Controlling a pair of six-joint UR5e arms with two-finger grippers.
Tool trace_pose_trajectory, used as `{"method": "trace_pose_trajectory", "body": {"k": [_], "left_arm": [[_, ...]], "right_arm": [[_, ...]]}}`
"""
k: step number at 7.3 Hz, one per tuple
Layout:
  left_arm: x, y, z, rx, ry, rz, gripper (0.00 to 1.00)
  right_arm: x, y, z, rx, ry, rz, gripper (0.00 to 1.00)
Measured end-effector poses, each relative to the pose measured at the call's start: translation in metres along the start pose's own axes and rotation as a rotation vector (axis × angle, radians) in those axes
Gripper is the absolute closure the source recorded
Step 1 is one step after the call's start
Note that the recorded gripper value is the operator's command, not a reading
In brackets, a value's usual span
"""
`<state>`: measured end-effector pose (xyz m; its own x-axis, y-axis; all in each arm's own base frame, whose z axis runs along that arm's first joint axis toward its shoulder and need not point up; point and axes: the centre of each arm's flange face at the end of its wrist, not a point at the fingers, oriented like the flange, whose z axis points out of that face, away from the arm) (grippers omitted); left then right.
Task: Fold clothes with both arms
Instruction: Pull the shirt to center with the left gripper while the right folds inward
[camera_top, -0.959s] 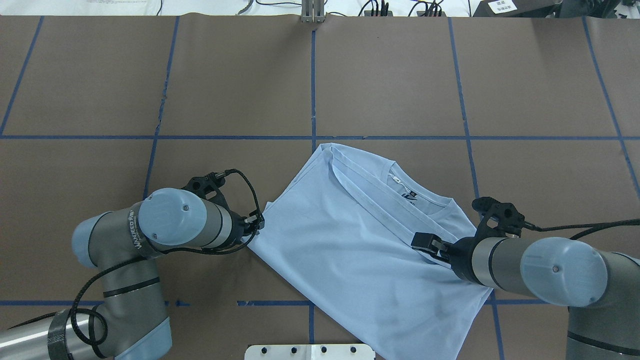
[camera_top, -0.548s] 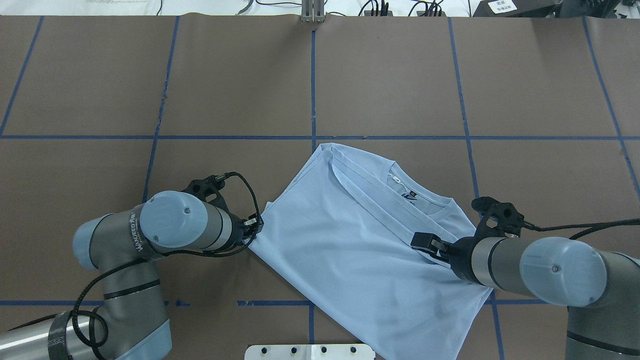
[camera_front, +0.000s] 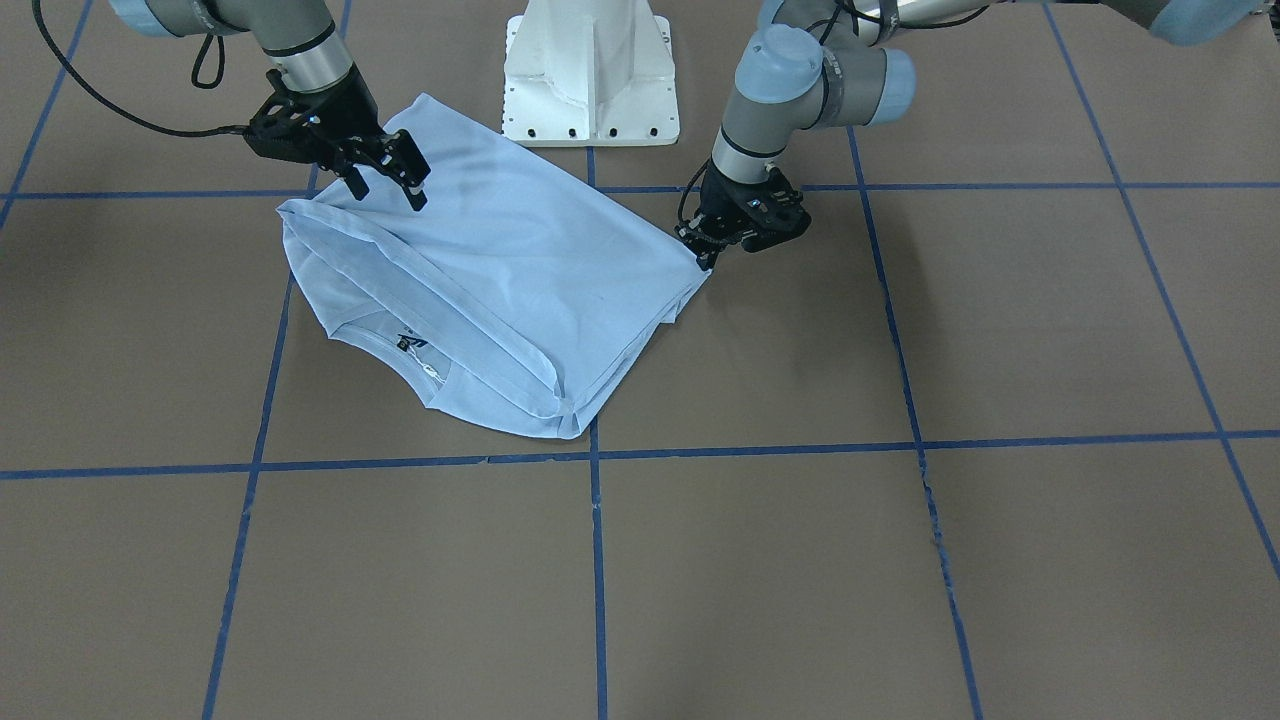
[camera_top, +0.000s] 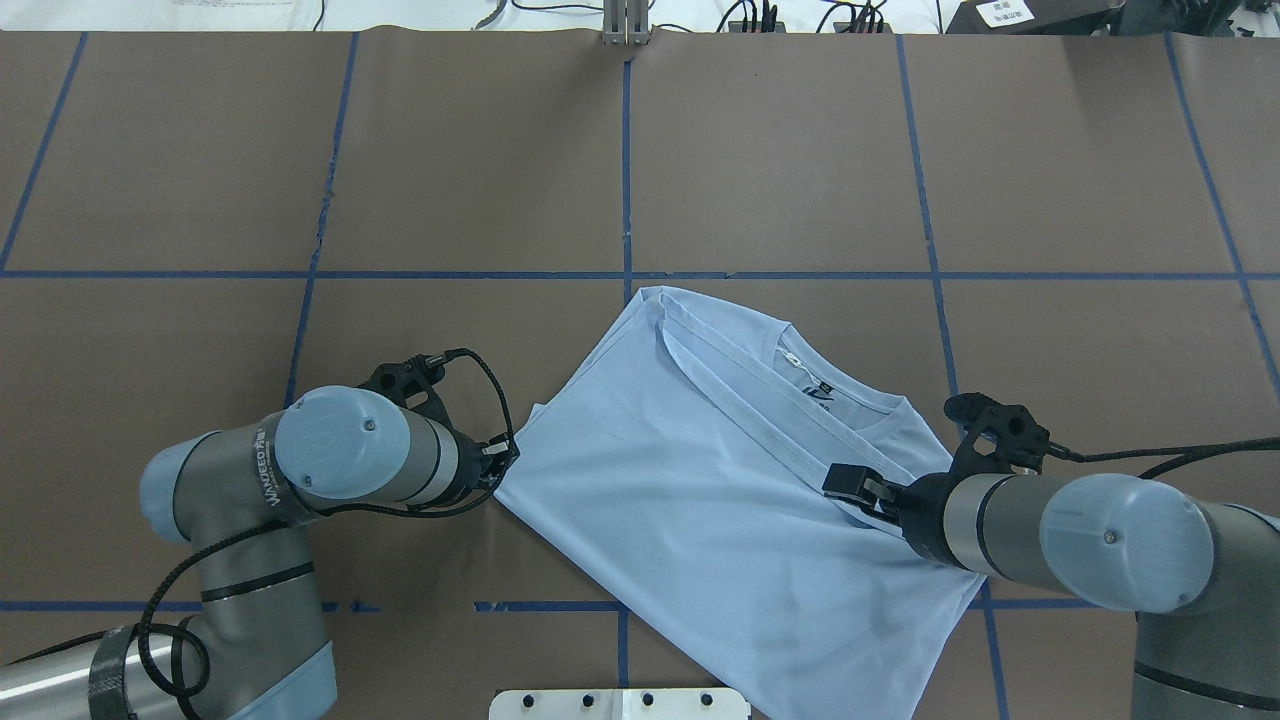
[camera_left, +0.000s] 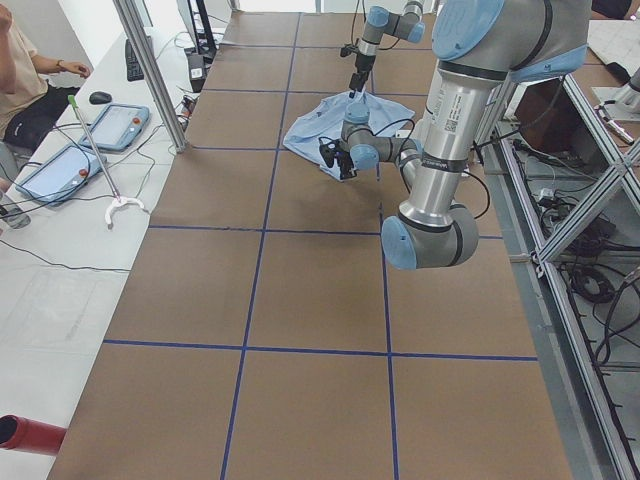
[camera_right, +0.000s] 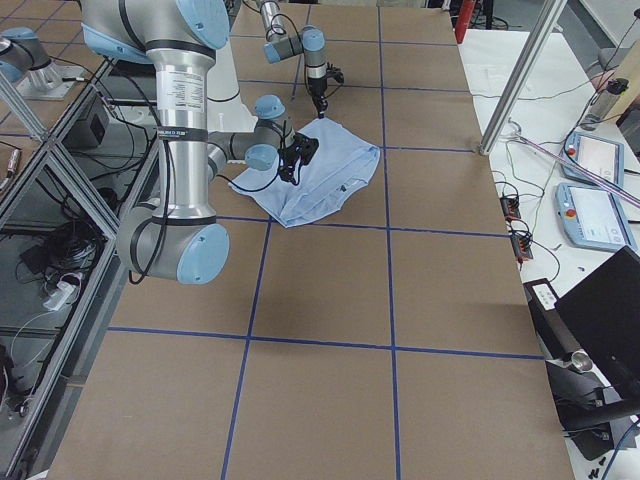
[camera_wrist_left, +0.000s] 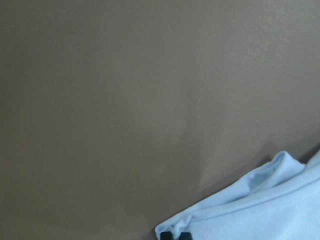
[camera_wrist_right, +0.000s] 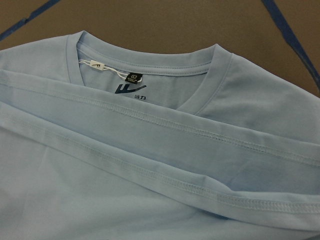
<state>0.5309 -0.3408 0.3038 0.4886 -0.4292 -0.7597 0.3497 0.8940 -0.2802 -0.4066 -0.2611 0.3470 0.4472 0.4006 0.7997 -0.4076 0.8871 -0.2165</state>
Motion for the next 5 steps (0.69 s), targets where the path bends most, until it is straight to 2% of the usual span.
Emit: {"method": "trace_pose_trajectory", "body": {"k": [1, 3, 5], "left_arm": [[0.002, -0.025, -0.013, 0.027, 0.015, 0.019, 1.0], [0.006, -0.106, -0.033, 0.123, 0.021, 0.052, 1.0], [0.045, -0.183, -0.027, 0.196, 0.054, 0.026, 1.0]], "right_arm": [[-0.001, -0.001, -0.001, 0.003, -0.003, 0.002, 0.0], [-0.009, -0.004, -0.004, 0.008, -0.023, 0.01, 0.0], [-0.03, -0.005, -0.012, 0.01, -0.071, 0.023, 0.0]]}}
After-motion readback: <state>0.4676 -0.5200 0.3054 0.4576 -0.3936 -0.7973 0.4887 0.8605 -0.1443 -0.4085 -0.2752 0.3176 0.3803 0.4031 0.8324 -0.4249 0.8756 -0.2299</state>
